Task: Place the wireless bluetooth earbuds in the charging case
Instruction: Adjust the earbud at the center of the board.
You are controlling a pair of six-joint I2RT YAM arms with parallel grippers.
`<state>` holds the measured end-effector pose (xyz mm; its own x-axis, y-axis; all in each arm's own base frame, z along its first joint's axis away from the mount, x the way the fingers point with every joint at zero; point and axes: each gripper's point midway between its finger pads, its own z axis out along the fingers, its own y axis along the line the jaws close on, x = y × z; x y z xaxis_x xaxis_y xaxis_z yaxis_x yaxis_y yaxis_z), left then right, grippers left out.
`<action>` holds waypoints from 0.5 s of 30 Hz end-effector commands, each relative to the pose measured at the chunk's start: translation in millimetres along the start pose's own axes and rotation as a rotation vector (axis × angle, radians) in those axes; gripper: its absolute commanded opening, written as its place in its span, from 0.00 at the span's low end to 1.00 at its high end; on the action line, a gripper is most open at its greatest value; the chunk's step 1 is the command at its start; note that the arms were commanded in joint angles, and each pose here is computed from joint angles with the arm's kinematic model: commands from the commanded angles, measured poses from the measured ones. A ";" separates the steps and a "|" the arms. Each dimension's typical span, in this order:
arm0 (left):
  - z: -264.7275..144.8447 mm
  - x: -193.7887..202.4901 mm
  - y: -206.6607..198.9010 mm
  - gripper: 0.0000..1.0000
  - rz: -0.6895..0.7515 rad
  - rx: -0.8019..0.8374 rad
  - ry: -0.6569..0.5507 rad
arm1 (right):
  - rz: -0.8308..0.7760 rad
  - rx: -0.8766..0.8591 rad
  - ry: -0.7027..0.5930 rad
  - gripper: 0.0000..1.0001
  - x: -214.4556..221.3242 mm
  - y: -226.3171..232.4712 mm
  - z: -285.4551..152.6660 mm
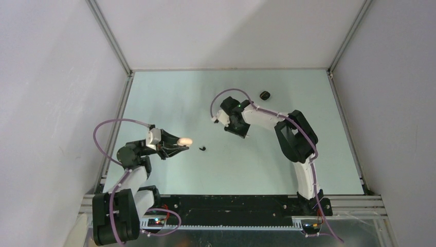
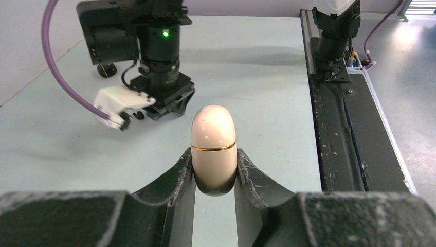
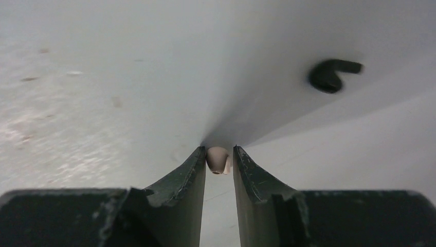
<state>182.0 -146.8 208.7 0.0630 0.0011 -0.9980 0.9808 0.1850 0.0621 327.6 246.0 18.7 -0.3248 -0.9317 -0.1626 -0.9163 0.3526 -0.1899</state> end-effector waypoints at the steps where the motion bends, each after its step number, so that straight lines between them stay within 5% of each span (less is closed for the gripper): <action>1: -0.9 -3.1 4.4 0.00 0.085 -0.031 -0.015 | 0.204 -0.001 0.053 0.31 17.8 -22.5 11.8; 15: 24.7 -6.4 29.3 0.02 0.147 -0.024 -0.067 | 0.456 0.097 0.077 0.38 41.4 -50.0 -10.3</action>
<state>189.1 -163.8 206.7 0.1410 -0.0384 -0.9893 0.9763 0.1709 0.1326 360.3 194.8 19.2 -0.6714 -0.7238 -0.1589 -0.7016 0.6899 -0.1783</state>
